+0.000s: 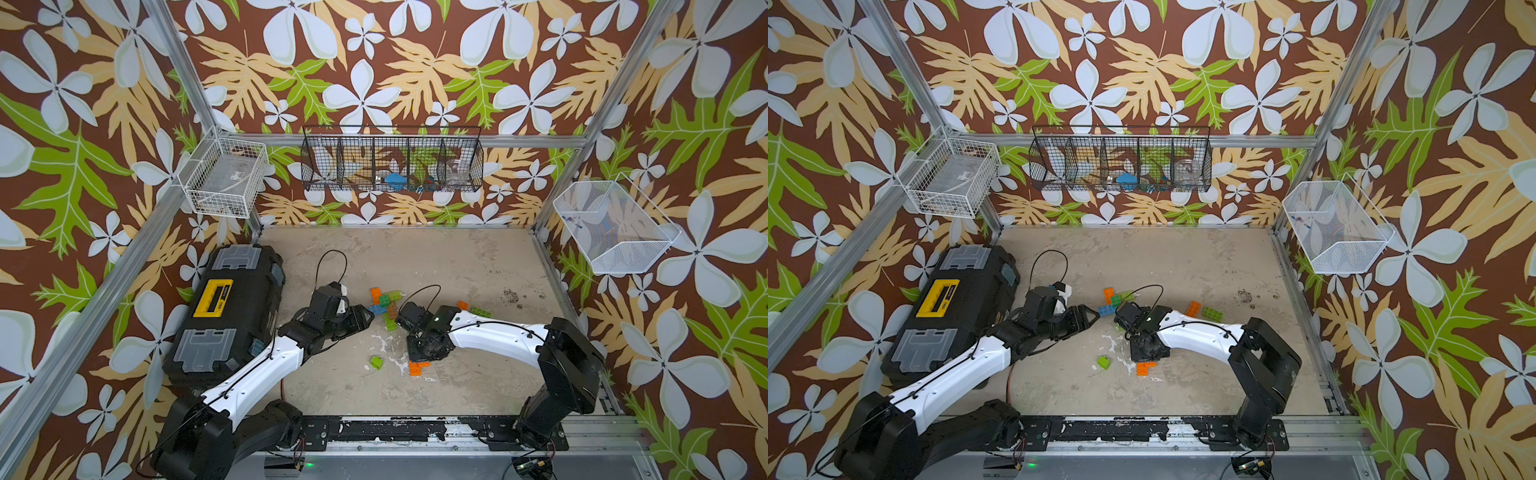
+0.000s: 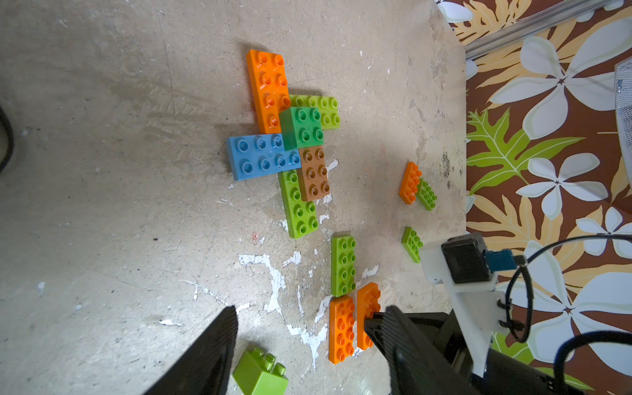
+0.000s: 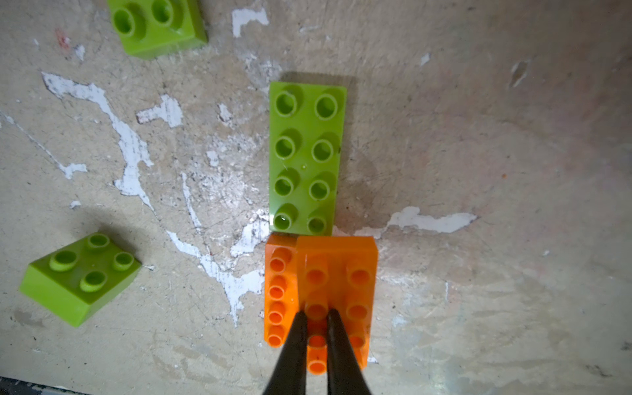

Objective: Assemble a small pinwheel with lego
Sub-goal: Assemble the lego brick with the lego brick.

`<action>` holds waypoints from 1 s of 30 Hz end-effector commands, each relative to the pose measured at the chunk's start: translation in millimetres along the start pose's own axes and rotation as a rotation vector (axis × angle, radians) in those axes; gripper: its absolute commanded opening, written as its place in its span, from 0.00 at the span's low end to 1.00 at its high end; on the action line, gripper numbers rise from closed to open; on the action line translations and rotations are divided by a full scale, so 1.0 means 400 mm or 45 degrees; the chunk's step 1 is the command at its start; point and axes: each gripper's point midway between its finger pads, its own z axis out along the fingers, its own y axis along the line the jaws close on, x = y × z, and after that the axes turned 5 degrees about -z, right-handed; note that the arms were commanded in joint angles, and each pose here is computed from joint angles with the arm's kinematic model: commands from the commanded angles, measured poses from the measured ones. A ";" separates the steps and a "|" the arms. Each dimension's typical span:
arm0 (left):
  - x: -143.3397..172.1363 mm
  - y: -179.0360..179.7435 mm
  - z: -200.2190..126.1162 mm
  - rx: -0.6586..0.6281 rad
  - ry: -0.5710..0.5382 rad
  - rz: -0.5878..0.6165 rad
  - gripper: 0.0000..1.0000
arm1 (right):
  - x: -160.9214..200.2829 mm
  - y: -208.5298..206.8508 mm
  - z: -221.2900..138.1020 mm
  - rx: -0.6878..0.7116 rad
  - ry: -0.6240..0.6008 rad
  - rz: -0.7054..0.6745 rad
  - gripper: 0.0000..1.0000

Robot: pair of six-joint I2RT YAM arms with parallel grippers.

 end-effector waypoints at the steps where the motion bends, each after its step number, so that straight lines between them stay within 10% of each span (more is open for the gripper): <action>1: -0.001 -0.004 0.000 0.009 0.007 0.029 0.70 | -0.019 0.002 -0.001 0.012 -0.036 0.030 0.13; 30: 0.002 -0.004 0.004 0.008 0.019 0.045 0.70 | -0.033 -0.026 0.048 0.098 -0.003 0.037 0.12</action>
